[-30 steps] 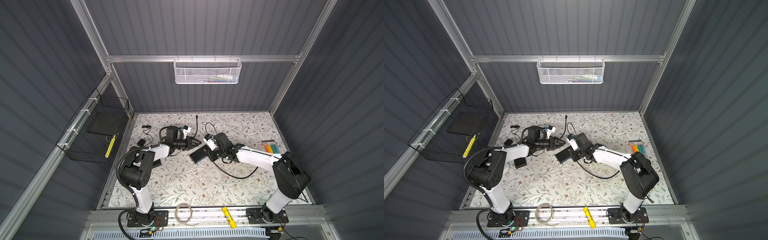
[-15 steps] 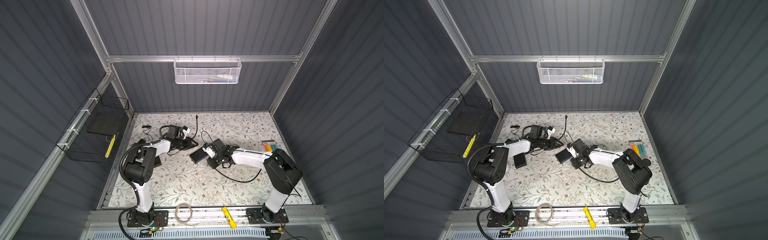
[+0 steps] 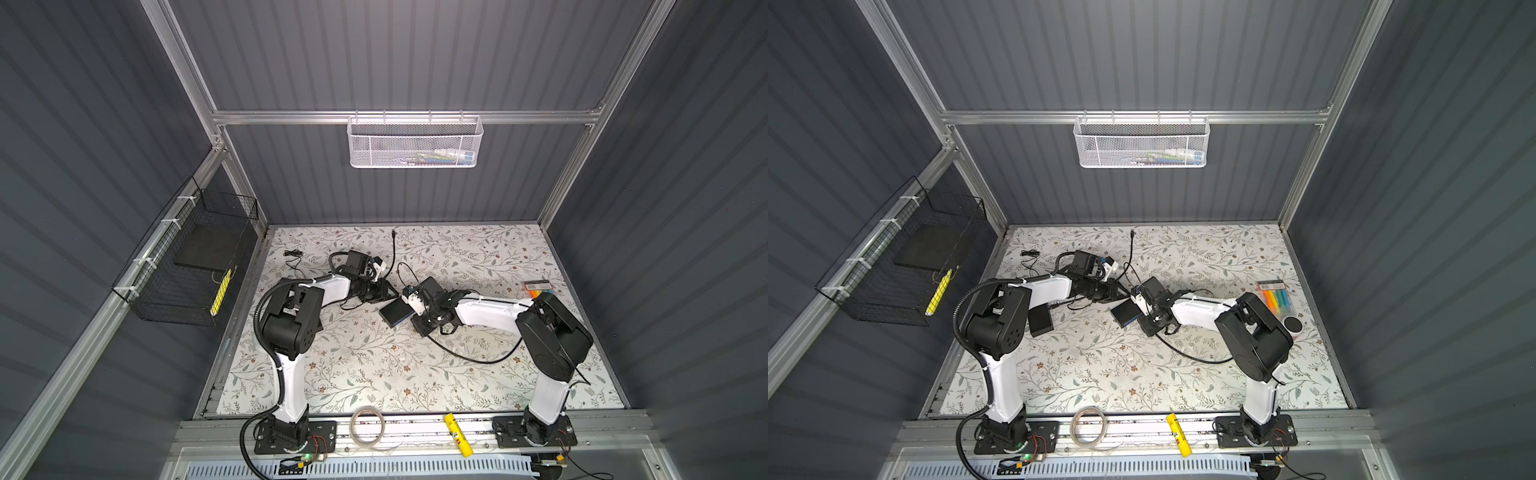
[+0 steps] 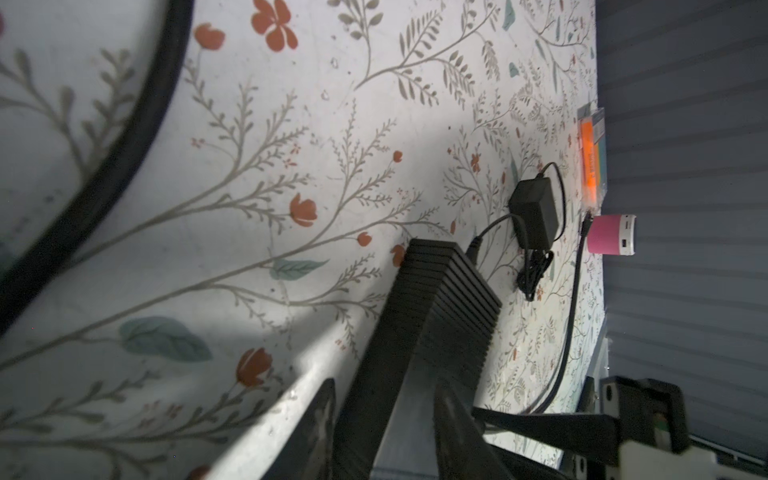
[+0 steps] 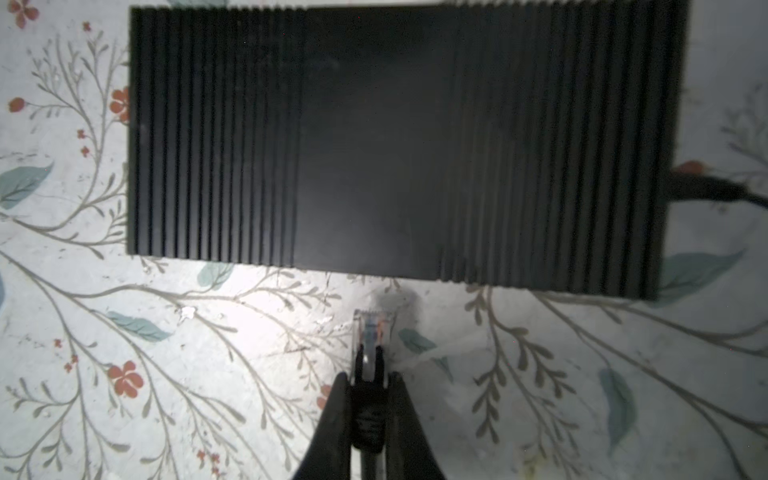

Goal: Insert the plug into the switch port

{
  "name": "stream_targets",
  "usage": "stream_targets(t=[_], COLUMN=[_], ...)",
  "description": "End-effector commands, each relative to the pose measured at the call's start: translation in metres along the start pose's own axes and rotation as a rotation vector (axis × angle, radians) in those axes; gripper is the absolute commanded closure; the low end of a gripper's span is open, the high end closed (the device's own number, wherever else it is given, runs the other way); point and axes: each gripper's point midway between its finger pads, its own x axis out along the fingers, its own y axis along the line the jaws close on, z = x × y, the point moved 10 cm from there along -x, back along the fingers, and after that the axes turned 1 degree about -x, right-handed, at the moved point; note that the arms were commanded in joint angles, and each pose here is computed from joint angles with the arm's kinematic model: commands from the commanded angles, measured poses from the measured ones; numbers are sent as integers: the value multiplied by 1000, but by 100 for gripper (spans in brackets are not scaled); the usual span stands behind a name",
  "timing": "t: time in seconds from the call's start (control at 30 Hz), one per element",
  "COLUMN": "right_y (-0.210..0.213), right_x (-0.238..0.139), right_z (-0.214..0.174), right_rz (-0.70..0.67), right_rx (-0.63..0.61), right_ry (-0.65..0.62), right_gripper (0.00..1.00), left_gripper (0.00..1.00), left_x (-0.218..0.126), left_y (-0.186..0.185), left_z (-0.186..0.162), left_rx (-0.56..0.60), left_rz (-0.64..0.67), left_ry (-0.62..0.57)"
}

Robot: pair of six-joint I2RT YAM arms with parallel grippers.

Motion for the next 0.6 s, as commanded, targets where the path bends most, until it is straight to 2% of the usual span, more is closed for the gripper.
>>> stream_targets(t=[0.0,0.57], right_y=[0,-8], right_x=[2,-1], right_z=[5,16], right_rz=[-14,-41], right_rx=[-11,16], right_ry=[14,2], right_gripper=[100,100], left_gripper=[60,61], left_x=[7,22], left_y=[0,-2], left_z=[-1,0], left_rx=[26,50], left_rz=[22,2], left_ry=[41,76])
